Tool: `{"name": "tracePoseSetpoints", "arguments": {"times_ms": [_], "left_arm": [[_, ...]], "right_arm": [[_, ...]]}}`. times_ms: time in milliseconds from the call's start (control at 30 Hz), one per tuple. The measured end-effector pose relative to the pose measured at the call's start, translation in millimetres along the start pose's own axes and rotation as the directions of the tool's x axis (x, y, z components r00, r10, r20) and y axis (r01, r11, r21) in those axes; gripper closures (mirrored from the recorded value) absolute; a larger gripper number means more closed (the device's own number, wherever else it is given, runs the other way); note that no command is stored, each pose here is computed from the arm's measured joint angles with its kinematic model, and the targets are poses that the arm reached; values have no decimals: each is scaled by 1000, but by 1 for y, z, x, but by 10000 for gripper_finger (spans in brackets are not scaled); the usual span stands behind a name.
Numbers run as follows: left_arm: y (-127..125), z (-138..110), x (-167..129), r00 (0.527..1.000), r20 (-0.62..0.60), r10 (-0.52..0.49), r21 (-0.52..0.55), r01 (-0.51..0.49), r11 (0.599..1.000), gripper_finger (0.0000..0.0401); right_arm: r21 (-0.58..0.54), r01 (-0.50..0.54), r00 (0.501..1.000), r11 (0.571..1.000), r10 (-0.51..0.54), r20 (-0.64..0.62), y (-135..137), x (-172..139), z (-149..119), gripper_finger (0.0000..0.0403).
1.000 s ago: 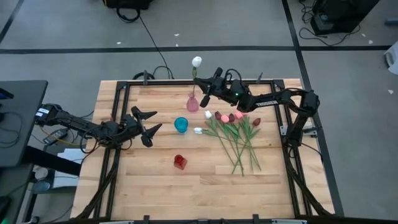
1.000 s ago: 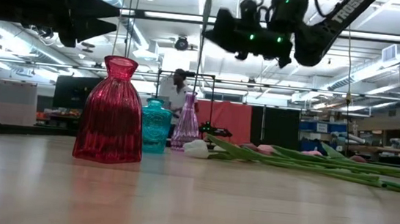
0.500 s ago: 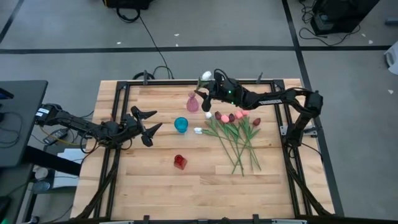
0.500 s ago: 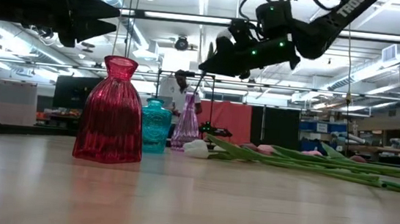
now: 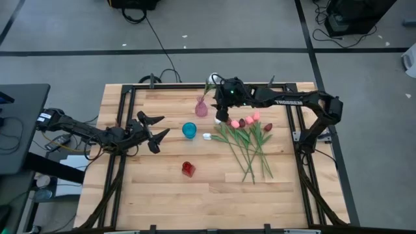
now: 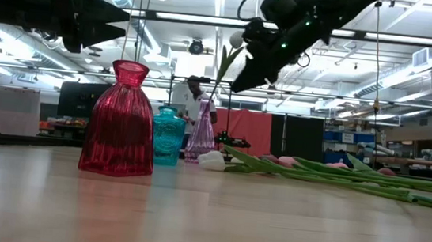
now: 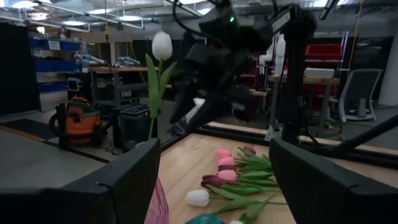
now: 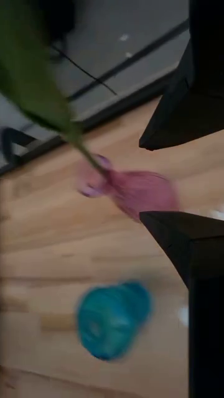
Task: Sort flowers into vase by color
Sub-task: Put the bottom white flower into the violet vase
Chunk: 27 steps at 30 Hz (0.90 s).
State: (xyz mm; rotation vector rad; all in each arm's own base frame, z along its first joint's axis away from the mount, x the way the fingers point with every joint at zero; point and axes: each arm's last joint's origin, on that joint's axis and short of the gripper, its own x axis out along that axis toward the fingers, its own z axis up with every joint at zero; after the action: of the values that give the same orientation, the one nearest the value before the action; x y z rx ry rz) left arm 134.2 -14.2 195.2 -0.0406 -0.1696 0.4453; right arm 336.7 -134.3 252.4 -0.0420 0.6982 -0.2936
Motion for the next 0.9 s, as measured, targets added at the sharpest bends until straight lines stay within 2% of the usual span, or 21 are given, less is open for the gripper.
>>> {"name": "tracePoseSetpoints", "arguments": {"times_ms": [100,167,267,400,533,700,900], "left_arm": [[0,0,0,1000,0,0,-8,0,1000,94],[0,0,0,1000,0,0,-18,0,1000,94],[0,0,0,1000,-1,0,-38,0,999,94],[0,0,0,1000,-4,0,-37,0,999,94],[1,-1,0,1000,-6,23,-36,-23,999,94],[1,0,0,999,-4,34,-34,-34,999,94],[2,1,0,999,9,54,-11,-54,998,94]], "right_arm": [[-14,-10,997,1000,9,-79,10,-9,-5,219],[-27,-16,996,1000,13,-89,21,-12,-10,219],[-2,-62,990,998,61,-129,40,-14,-28,219],[54,-111,972,992,120,-204,70,-12,-54,220],[51,-162,935,986,169,-310,107,-7,-74,231],[5,-148,917,989,139,-374,136,-10,-83,250],[-14,-83,914,996,70,-401,140,-11,-88,271]]}}
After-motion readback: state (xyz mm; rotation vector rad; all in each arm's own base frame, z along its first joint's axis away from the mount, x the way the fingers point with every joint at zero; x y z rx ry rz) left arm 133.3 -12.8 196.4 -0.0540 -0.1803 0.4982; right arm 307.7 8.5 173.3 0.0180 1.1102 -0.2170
